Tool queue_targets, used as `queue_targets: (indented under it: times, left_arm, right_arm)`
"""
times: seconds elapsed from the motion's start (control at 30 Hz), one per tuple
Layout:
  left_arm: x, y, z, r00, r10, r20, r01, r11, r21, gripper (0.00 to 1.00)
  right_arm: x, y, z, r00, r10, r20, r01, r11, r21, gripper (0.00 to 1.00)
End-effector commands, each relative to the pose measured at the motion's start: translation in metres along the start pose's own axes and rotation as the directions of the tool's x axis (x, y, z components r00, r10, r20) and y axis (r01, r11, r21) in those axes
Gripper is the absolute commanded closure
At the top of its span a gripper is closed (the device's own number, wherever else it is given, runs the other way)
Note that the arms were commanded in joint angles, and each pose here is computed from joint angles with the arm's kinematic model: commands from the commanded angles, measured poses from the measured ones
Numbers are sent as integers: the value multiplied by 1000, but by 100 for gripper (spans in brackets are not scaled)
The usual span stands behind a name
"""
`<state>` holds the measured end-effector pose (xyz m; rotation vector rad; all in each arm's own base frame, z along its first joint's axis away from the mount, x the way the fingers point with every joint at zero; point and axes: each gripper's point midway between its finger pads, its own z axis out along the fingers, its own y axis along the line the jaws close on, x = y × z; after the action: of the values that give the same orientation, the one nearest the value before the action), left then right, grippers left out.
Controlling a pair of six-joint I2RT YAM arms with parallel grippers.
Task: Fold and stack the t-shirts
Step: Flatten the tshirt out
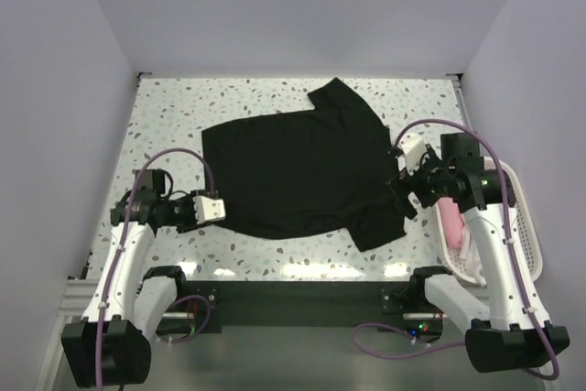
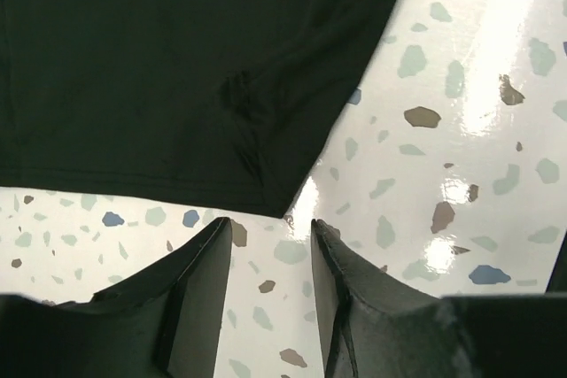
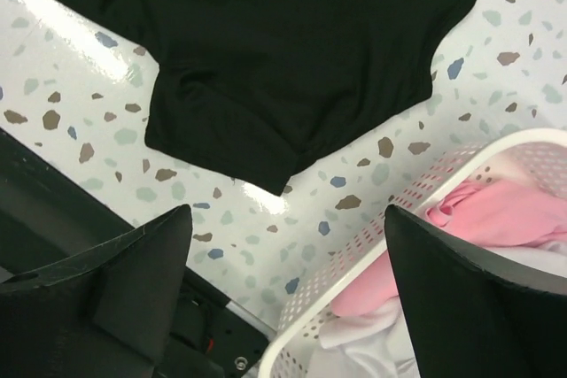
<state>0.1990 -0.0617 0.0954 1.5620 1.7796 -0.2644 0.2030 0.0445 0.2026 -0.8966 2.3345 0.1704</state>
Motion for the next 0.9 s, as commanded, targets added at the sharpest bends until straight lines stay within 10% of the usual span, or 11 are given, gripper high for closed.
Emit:
queue_targets:
  times: [0.0, 0.27, 0.43, 0.87]
  left_arm:
    - [0, -17, -7, 998, 61, -6, -61, 997, 44, 54]
    - [-6, 31, 6, 980, -197, 12, 197, 980, -39, 48]
    - [1, 65, 34, 885, -461, -61, 459, 887, -48, 48]
    - [36, 131, 108, 719, -643, -263, 608, 765, -211, 64]
  right_arm:
    - [-15, 0, -17, 991, -130, 43, 131, 991, -22, 6]
    - [-29, -27, 42, 997, -5, -74, -1, 997, -74, 20]
    - [-4, -31, 97, 948, 30, -318, -71, 990, -119, 40]
    - [10, -35, 190, 851, 36, -524, -90, 993, -77, 50]
